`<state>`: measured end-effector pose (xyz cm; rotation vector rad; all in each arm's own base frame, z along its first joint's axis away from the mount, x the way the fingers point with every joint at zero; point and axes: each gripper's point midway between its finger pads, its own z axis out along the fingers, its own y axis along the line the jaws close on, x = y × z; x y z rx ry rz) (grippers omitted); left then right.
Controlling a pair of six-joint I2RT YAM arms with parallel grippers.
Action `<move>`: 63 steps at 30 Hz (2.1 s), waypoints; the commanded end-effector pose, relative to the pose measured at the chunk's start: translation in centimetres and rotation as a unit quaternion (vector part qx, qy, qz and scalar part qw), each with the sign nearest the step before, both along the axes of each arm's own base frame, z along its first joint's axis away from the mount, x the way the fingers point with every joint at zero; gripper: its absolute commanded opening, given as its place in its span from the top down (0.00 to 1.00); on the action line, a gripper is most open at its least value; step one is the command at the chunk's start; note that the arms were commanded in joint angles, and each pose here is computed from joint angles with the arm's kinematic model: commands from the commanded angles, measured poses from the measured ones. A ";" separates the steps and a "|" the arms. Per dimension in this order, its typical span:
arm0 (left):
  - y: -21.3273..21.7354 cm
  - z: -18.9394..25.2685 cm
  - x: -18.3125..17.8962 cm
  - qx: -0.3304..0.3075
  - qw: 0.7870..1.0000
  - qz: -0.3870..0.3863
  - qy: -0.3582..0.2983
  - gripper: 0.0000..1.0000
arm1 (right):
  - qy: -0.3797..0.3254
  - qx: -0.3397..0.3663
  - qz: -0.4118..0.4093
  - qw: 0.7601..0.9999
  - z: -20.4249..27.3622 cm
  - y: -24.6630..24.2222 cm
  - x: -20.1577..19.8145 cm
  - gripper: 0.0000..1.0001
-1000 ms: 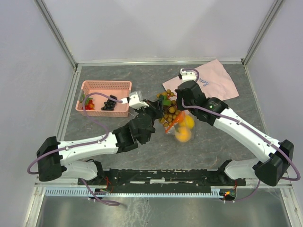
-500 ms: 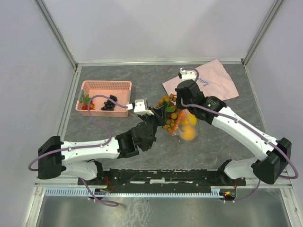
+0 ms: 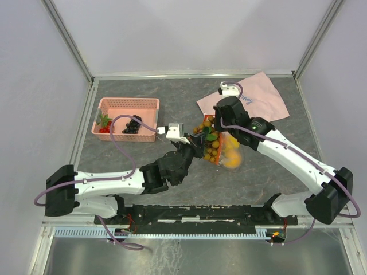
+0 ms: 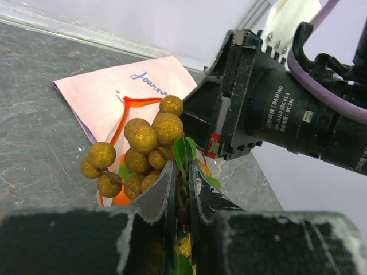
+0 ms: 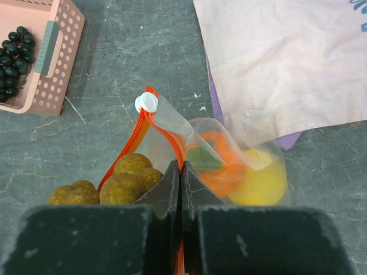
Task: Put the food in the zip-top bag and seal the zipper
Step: Place the fake fruit in the zipper food storage bag.
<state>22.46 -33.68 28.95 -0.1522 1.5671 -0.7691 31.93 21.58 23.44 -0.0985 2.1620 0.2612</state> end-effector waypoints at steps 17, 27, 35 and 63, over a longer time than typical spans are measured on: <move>0.4 -1.6 0.7 0.047 0.998 0.033 0.033 0.97 | -0.040 0.065 0.031 0.997 3.1 0.5 -0.4 0.96; -0.8 -1.9 0.5 0.064 0.997 0.009 0.046 0.97 | -0.049 0.065 0.030 0.996 3.4 0.4 -0.2 0.96; -3.5 -0.5 -0.4 0.075 0.995 -0.062 0.026 0.92 | -0.032 0.081 0.067 0.994 2.8 2.2 -0.4 0.96; 5.7 -6.3 2.6 0.098 0.980 -0.054 0.163 0.28 | -0.016 0.119 0.096 0.988 2.4 2.5 -0.3 0.96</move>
